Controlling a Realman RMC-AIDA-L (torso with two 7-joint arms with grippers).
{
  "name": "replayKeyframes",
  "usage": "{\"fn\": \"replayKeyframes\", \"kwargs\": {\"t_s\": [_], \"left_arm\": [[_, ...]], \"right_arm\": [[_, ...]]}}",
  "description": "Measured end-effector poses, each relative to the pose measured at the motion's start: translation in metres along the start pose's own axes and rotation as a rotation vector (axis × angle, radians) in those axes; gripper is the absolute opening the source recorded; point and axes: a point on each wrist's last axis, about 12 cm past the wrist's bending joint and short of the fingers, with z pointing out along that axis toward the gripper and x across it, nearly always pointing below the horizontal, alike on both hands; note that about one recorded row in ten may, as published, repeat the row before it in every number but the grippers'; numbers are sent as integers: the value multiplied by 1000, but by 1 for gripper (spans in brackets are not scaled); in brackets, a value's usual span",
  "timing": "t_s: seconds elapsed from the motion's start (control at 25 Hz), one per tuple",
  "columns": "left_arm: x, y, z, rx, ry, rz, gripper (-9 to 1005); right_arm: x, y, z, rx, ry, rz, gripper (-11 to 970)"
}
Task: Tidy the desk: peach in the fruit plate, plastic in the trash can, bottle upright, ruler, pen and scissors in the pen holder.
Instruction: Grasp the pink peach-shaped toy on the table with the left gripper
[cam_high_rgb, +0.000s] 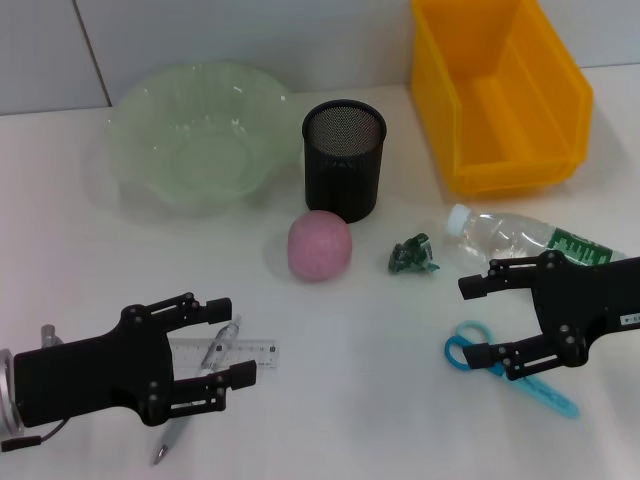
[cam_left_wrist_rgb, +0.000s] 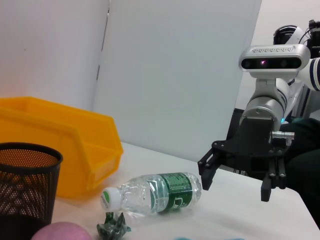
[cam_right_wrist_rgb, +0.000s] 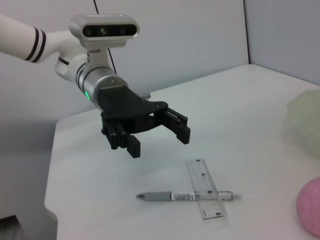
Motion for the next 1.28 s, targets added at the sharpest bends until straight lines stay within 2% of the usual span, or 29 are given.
{"fn": "replayKeyframes", "kwargs": {"t_s": [0.4, 0.48, 0.64, 0.76, 0.8, 1.04, 1.28], "left_arm": [[-3, 3, -3, -35, -28, 4, 776], [-7, 9, -4, -69, -48, 12, 771], [-20, 28, 6, -134, -35, 47, 761], [-20, 28, 6, -134, -35, 47, 754], [-37, 53, 36, -142, 75, 126, 752], [-48, 66, 70, -115, 220, 235, 737], [-58, 72, 86, -109, 261, 316, 723]], "right_arm": [[2, 1, 1, -15, 25, 2, 823], [6, 3, 0, -27, 47, 12, 822], [12, 6, -3, -14, 58, 33, 821], [13, 6, -3, -11, 57, 46, 820], [13, 6, -3, -11, 58, 52, 819], [19, 10, -5, -1, 51, 80, 817], [21, 11, -6, 7, 48, 95, 816]]}}
